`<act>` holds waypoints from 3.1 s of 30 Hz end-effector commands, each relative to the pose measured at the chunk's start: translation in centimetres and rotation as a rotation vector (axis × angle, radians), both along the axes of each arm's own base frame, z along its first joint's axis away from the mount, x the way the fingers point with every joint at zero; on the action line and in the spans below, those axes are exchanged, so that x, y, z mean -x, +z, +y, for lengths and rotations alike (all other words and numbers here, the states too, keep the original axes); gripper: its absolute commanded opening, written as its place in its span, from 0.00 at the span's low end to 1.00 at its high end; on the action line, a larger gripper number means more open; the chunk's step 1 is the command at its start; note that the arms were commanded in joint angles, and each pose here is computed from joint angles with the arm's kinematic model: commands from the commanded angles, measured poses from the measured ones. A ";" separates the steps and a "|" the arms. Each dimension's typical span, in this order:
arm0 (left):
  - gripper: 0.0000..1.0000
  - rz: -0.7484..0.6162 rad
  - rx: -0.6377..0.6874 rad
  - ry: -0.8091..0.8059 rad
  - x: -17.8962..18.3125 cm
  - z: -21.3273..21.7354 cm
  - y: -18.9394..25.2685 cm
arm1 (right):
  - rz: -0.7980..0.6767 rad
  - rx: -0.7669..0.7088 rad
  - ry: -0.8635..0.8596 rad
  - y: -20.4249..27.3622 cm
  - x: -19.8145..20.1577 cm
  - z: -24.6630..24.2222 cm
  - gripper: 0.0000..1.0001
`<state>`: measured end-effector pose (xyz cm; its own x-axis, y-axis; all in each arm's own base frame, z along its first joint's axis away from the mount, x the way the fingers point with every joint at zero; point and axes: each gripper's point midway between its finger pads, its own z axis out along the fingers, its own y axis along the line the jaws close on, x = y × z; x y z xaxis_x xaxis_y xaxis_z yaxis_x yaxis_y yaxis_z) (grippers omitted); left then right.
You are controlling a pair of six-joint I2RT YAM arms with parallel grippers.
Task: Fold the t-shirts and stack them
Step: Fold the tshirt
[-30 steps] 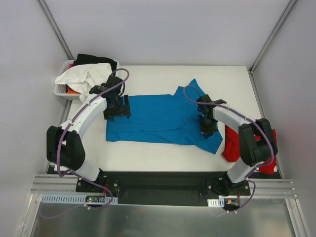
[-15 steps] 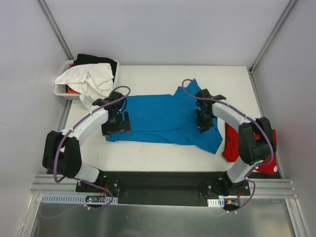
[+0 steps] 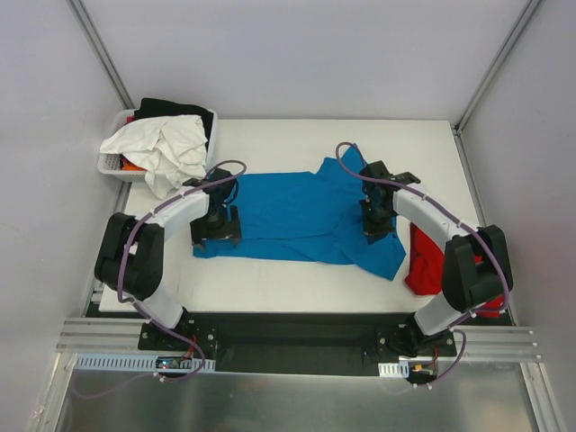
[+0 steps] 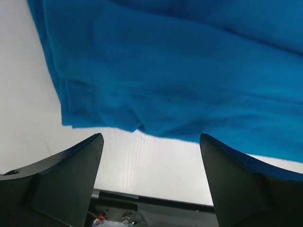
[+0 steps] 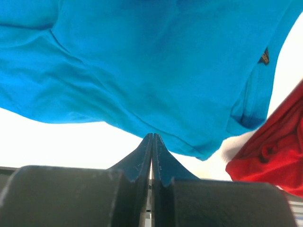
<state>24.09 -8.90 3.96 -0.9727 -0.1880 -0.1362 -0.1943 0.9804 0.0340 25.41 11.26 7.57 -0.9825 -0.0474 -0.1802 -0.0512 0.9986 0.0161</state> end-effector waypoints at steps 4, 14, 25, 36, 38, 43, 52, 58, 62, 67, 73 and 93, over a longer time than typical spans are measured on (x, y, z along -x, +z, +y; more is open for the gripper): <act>0.82 -0.149 -0.005 0.036 -5.6 0.7 1.6 | -0.030 0.031 0.027 2.3 1.1 -1.2 0.03; 0.81 -0.244 -0.023 0.145 -4.7 5.5 2.5 | -0.023 0.053 0.034 2.2 1.7 -1.9 0.03; 0.82 -0.239 0.024 0.139 -3.9 4.8 0.9 | -0.014 0.040 0.041 2.0 1.4 -1.5 0.04; 0.69 -0.221 0.041 0.095 -6.2 4.0 -0.1 | -0.032 0.059 0.027 2.3 1.9 -2.2 0.03; 0.64 -0.224 0.044 0.084 -6.4 4.0 -0.1 | -0.030 0.064 0.027 2.3 2.0 -2.4 0.04; 0.29 -0.223 0.045 0.062 -7.2 3.8 -0.4 | -0.022 0.071 0.025 2.2 2.2 -2.5 0.03; 0.36 -0.279 0.076 0.059 -7.8 3.4 1.5 | -0.022 0.072 0.023 2.3 2.2 -2.5 0.03; 0.47 -0.305 0.067 0.039 -9.1 3.4 3.0 | -0.010 0.059 0.020 2.0 2.4 -2.2 0.03; 0.46 -0.304 0.074 0.040 -10.4 3.1 3.0 | -0.011 0.062 0.020 2.1 2.4 -2.3 0.03; 0.46 -0.293 0.081 0.028 -11.3 2.7 2.6 | -0.011 0.078 0.016 2.1 3.0 -2.8 0.03; 0.38 -0.249 0.159 0.055 -7.5 1.6 2.4 | -0.020 0.101 0.004 2.4 3.2 -3.4 0.03; 0.66 -0.188 0.047 0.040 -1.5 3.2 -0.5 | -0.015 0.070 -0.013 2.1 3.3 -2.3 0.02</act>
<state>24.98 -7.09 3.16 -0.9319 -0.2472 -0.2655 -0.2241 0.9678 -0.1145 22.41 8.81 8.97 -0.9814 -0.0540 -0.1842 -0.0445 0.9975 -0.0555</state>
